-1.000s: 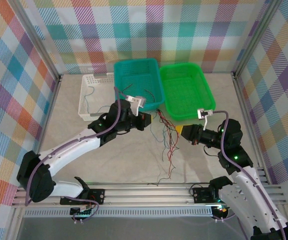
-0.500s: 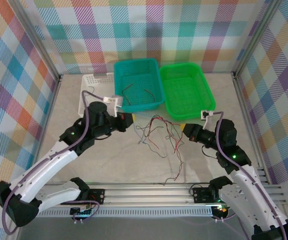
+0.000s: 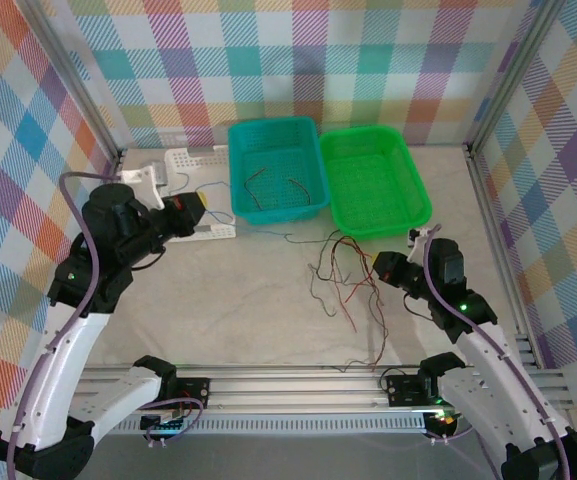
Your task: Untangle the cables
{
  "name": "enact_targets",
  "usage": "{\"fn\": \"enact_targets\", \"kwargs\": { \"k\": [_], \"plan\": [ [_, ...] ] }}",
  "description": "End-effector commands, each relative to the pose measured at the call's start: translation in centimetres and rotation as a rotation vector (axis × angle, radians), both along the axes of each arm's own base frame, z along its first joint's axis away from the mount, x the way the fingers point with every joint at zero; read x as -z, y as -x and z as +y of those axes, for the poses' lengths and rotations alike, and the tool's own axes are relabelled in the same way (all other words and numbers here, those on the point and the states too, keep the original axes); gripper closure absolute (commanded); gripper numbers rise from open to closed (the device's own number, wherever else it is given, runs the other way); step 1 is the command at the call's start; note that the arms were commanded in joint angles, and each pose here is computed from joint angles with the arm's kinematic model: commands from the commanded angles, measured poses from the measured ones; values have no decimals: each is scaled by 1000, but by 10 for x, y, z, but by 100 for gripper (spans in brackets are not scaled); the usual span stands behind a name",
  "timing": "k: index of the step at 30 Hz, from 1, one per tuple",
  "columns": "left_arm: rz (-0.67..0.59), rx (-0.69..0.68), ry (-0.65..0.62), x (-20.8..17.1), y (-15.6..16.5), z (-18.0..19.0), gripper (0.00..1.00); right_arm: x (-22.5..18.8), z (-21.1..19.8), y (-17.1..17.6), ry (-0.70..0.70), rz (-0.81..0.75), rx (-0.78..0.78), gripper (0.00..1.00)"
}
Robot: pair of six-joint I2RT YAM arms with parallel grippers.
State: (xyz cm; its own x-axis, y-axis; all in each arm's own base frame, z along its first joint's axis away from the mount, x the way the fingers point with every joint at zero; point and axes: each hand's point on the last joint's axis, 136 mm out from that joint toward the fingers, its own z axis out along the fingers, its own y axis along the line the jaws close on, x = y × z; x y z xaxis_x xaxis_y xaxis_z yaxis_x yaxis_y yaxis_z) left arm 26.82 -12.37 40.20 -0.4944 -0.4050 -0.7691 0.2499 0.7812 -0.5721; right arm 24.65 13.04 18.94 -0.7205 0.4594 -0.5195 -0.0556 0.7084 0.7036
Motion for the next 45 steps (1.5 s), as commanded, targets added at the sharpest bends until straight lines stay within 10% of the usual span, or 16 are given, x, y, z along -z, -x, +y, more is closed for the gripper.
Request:
{"fn": "enact_targets", "kwargs": {
  "k": [1, 22, 45],
  "plan": [
    [-42, -124, 3, -25, -2, 26, 100, 9, -11, -3, 41, 17, 49, 100],
    [-173, -380, -63, -108, -53, 76, 100, 33, -19, -2, 66, 58, 58, 100],
    [-135, -499, -174, -75, -140, 102, 100, 41, -10, -3, 34, 55, 14, 100]
  ]
}}
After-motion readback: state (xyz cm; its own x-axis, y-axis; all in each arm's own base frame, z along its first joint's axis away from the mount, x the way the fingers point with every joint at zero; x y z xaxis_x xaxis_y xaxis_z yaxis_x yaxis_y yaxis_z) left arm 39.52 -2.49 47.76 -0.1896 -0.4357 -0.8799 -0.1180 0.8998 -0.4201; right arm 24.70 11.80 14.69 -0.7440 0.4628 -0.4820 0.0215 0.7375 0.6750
